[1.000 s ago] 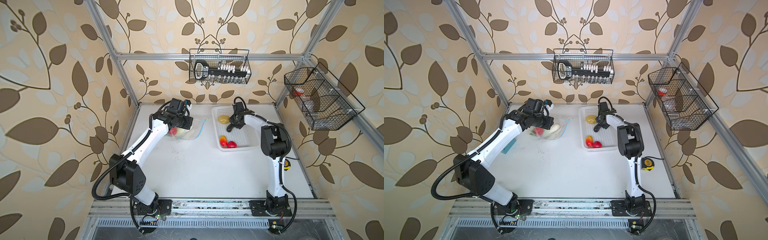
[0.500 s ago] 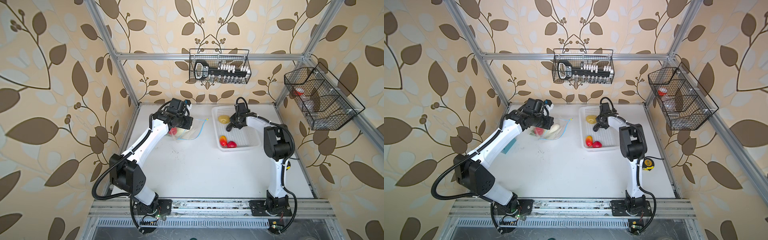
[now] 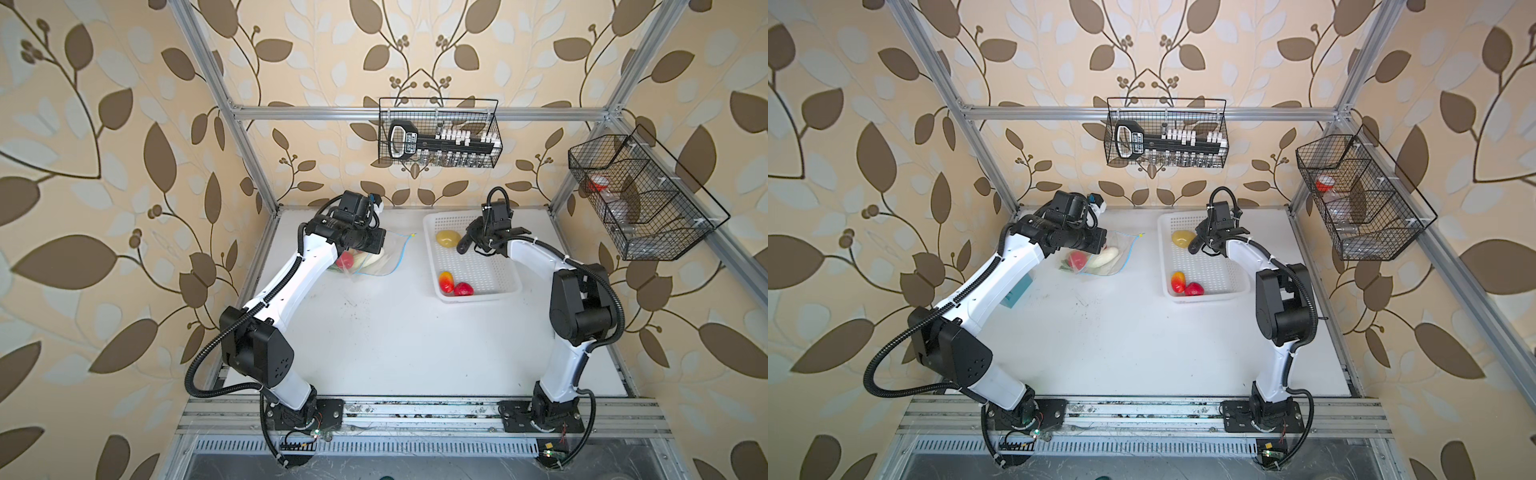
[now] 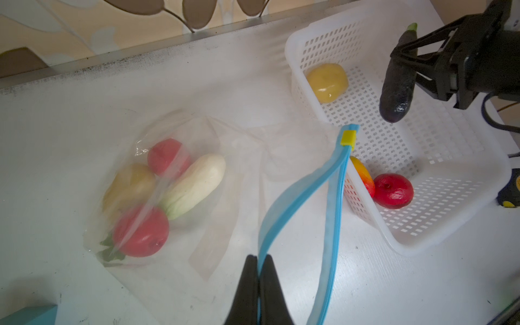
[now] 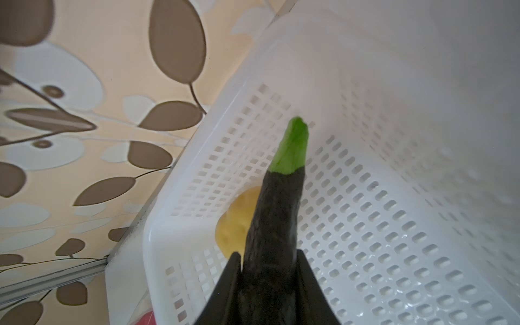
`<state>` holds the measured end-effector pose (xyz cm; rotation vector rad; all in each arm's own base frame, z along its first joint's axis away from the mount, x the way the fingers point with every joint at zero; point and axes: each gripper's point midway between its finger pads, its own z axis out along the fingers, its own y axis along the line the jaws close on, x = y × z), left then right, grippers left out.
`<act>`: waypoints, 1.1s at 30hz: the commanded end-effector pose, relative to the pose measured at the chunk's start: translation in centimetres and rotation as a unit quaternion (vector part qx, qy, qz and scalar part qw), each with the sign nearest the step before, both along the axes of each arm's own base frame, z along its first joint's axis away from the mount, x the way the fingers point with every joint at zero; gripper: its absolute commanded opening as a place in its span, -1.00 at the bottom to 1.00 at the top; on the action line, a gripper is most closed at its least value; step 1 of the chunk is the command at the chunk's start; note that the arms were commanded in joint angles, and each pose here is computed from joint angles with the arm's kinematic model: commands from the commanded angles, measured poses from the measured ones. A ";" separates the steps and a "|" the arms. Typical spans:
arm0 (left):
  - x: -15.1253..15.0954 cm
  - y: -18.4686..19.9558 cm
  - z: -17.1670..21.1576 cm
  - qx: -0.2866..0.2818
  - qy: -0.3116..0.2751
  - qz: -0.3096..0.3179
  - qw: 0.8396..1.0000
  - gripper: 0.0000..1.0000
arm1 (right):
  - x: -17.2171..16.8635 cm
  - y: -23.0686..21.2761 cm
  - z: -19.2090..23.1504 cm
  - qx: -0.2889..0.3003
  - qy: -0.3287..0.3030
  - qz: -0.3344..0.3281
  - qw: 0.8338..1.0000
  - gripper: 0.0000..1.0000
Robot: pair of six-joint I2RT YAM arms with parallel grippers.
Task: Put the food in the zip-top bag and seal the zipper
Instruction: 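Close the right gripper on the dark eggplant, then lift the eggplant with the right gripper and carry it toward the bag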
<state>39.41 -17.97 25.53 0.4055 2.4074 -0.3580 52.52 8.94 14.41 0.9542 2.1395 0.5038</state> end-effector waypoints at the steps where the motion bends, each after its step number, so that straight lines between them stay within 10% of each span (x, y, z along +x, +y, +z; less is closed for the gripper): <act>1: 0.3 0.2 1.5 0.016 -0.019 -0.006 1.000 -1.00 | -0.5 0.6 2.1 0.008 -0.036 0.004 0.999 -0.64; 33: 0.7 -0.6 1.2 0.015 0.002 -0.022 1.000 -1.00 | -5.4 6.5 13.7 0.012 -0.264 0.074 0.962 -0.72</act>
